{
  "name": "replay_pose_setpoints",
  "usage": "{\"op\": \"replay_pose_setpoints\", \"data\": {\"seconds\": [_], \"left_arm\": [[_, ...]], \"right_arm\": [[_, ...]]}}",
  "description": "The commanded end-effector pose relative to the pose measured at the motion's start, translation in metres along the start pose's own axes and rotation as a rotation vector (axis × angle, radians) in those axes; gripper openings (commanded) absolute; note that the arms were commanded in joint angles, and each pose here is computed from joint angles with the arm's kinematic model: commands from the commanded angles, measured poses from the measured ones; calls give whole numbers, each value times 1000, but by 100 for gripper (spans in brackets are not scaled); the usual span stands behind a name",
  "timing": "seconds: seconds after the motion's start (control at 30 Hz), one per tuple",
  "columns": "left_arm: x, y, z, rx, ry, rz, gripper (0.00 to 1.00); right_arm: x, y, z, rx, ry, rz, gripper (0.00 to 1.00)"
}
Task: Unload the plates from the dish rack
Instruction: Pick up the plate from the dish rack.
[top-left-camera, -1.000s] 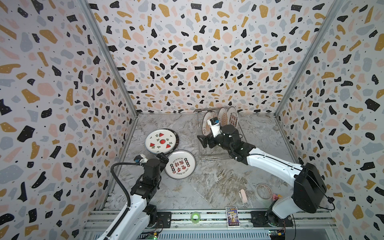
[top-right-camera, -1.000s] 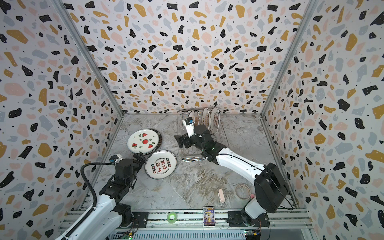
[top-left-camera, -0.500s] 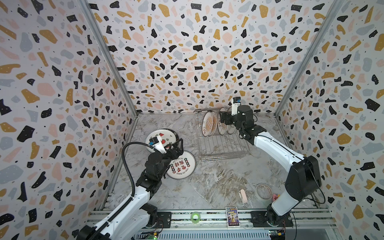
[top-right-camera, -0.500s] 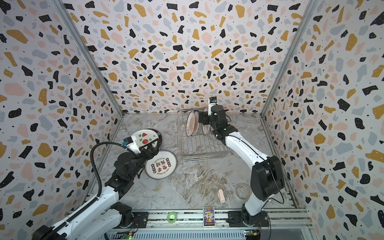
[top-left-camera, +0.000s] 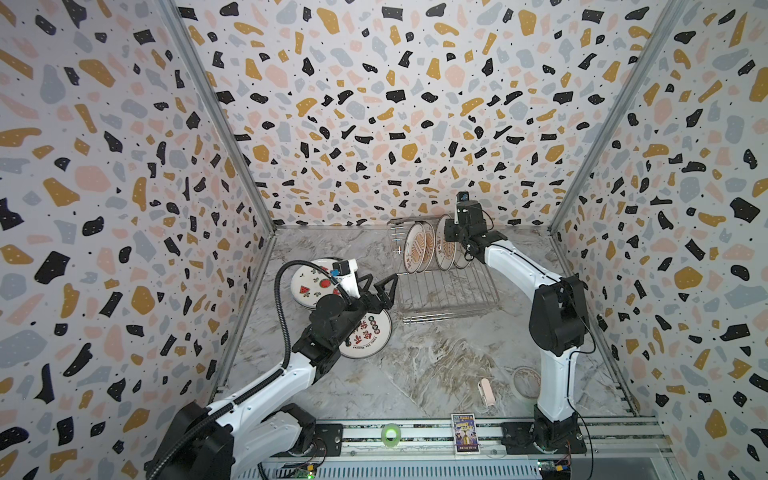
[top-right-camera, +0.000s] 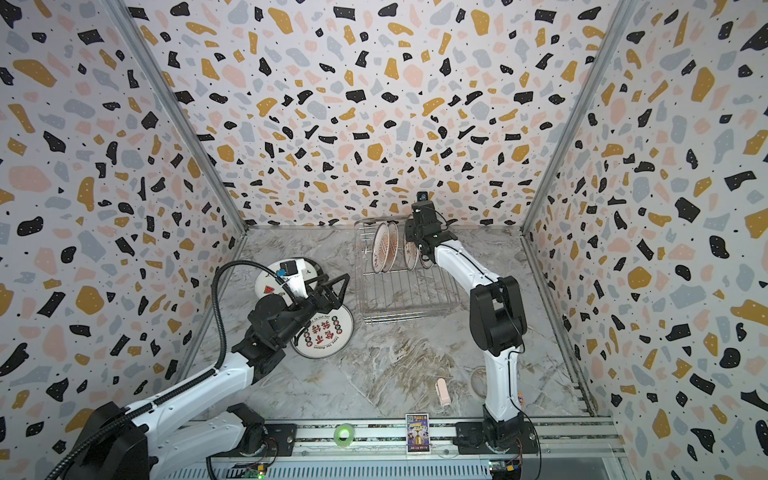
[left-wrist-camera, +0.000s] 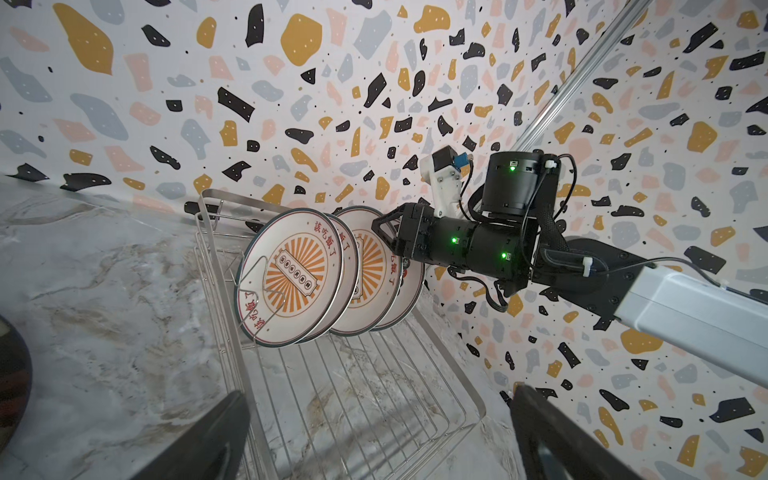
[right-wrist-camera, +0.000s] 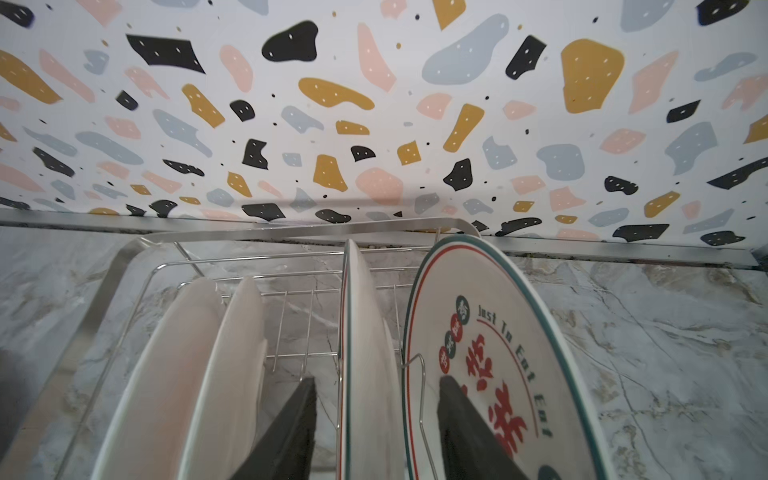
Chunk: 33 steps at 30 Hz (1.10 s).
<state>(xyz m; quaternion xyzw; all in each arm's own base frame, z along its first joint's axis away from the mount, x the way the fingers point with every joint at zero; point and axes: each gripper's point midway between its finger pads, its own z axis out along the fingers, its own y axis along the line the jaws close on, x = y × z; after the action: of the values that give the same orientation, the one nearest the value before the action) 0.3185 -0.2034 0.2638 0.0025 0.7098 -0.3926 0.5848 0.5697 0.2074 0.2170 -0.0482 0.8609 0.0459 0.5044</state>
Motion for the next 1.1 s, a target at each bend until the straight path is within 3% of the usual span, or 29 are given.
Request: {"op": "replay_pose_setpoints", "data": {"seconds": [0.0, 0.33, 0.57, 1.07], "left_arm": [[-22, -20, 6, 67, -66, 36, 100], [-9, -15, 25, 62, -25, 31, 100], [-4, -15, 29, 76, -16, 18, 100], [0, -17, 34, 91, -8, -3, 100]], "right_arm": [[-17, -4, -7, 59, -16, -18, 46], [-5, -5, 3, 223, 39, -91, 25], [2, -5, 4, 265, 75, -120, 25], [-7, -12, -3, 335, 62, -154, 11]]}}
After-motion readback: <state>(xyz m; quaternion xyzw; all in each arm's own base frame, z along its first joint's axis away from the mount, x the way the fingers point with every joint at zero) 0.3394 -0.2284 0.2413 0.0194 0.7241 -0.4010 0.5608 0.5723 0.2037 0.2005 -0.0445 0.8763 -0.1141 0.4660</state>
